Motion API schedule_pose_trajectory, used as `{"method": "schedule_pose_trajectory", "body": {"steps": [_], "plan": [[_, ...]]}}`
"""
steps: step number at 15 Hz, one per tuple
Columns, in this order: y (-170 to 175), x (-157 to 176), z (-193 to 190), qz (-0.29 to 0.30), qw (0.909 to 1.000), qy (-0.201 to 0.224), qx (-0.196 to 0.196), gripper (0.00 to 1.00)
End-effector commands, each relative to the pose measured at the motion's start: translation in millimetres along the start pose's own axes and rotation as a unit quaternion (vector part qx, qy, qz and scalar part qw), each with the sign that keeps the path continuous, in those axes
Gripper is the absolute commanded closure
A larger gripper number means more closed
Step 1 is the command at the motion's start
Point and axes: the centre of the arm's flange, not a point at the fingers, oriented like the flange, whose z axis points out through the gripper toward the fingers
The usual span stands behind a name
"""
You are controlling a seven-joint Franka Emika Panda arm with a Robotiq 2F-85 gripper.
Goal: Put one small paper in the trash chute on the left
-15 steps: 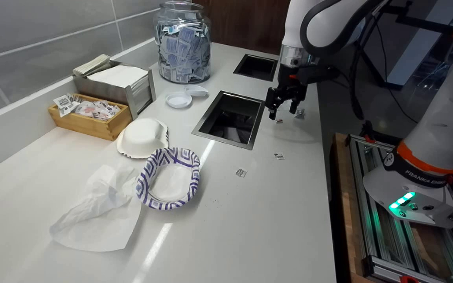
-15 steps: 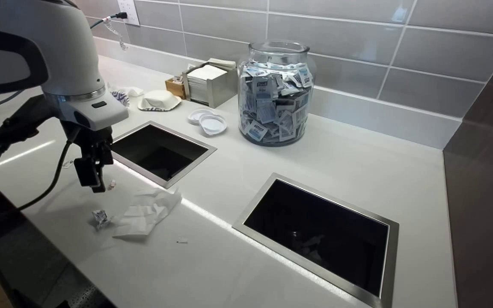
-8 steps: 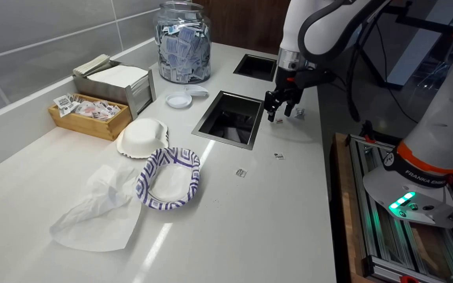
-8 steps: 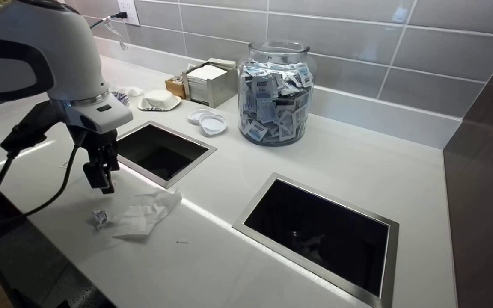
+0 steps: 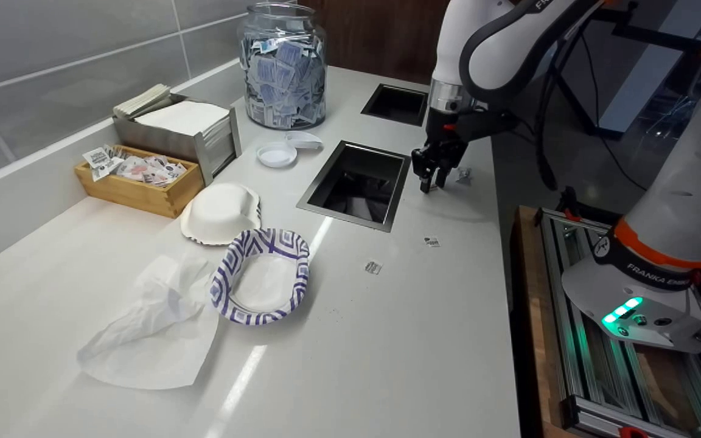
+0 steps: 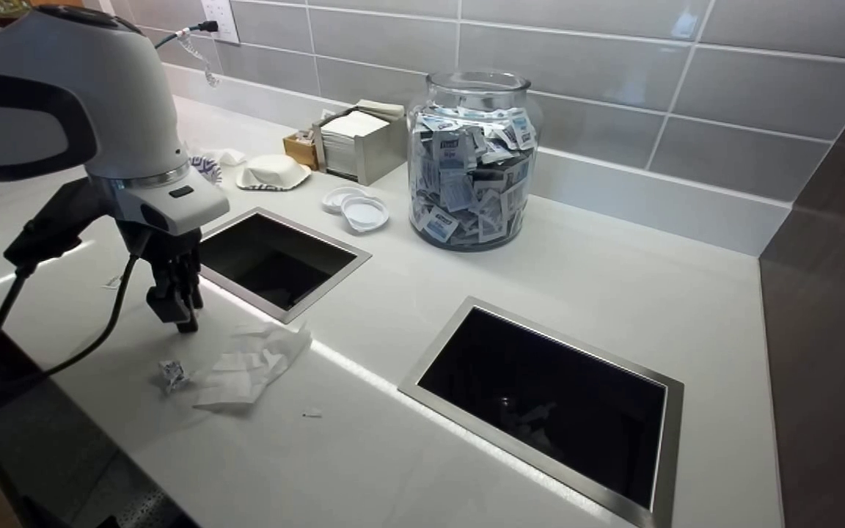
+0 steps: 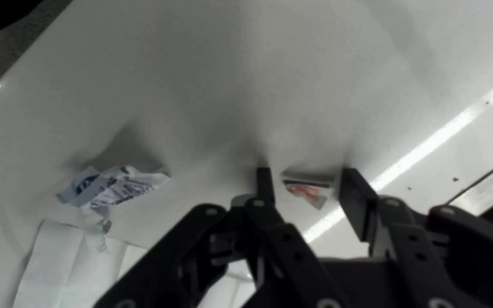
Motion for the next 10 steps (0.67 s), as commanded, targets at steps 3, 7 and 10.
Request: {"method": "schedule_pose_trajectory", "body": {"steps": [3,7,10], "plan": [[4,-7,9,-0.011,0.9999,0.010,-0.005,0.92],[2,-8,6,-0.016,0.9998,0.014,-0.005,0.96],[-1,-8,-6,-0.022,0.9995,0.024,-0.003,0.97]]}}
